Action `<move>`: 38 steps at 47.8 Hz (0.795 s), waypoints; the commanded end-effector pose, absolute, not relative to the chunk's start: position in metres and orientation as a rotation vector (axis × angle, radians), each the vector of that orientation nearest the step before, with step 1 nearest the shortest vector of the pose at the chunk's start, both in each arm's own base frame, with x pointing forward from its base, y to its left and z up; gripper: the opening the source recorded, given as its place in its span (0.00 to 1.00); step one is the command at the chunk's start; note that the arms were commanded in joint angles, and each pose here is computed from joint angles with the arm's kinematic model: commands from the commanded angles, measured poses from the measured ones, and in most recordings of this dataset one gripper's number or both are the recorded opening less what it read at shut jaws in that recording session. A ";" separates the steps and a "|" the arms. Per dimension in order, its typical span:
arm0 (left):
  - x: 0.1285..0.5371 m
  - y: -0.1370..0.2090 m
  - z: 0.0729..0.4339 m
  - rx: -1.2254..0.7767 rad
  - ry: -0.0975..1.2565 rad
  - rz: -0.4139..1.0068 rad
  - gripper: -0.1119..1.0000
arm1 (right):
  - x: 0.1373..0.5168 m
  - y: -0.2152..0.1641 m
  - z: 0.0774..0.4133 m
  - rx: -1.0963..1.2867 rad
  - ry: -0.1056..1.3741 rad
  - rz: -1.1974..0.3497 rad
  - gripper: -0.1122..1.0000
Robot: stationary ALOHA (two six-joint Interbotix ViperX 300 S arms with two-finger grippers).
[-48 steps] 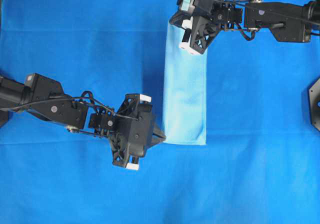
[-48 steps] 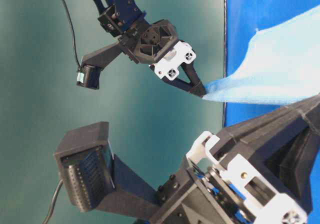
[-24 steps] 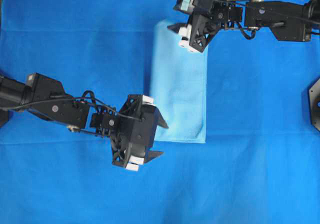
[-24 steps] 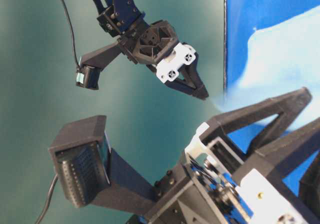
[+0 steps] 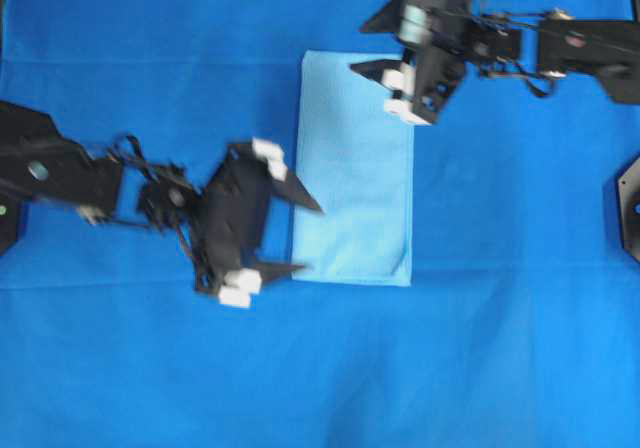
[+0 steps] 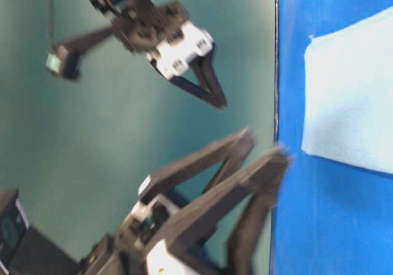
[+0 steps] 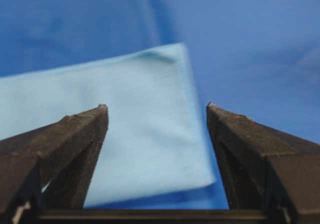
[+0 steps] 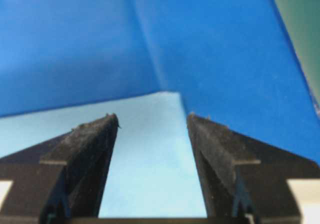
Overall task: Fold the light blue towel.
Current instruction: 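Retract both grippers away from the towel to the sides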
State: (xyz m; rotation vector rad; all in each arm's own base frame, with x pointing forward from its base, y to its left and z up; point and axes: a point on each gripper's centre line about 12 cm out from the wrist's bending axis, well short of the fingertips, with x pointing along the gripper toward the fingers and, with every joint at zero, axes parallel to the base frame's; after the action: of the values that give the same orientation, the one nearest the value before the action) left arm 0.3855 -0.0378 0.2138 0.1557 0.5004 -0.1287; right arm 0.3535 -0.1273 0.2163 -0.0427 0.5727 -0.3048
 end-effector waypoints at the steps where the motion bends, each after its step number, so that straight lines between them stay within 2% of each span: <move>1: 0.375 -0.022 0.235 0.125 0.426 -0.081 0.77 | 0.338 -0.115 0.238 -0.045 0.502 -0.292 0.64; 12: 0.335 0.013 0.239 0.089 0.327 0.028 0.77 | 0.291 -0.079 0.247 0.016 0.430 -0.247 0.63; 20: 0.305 0.032 0.243 0.049 0.252 0.102 0.77 | 0.253 -0.065 0.256 0.068 0.352 -0.249 0.63; 27: 0.284 0.041 0.244 0.023 0.208 0.143 0.77 | 0.228 -0.058 0.250 0.092 0.322 -0.252 0.63; 38: 0.279 0.044 0.237 -0.007 0.220 0.160 0.77 | 0.224 -0.057 0.240 0.124 0.341 -0.257 0.63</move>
State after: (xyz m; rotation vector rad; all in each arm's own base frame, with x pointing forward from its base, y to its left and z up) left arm 0.2757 0.0431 0.2302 -0.0058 0.2445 0.1569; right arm 0.2204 -0.0568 0.2353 0.1207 0.3556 -0.2623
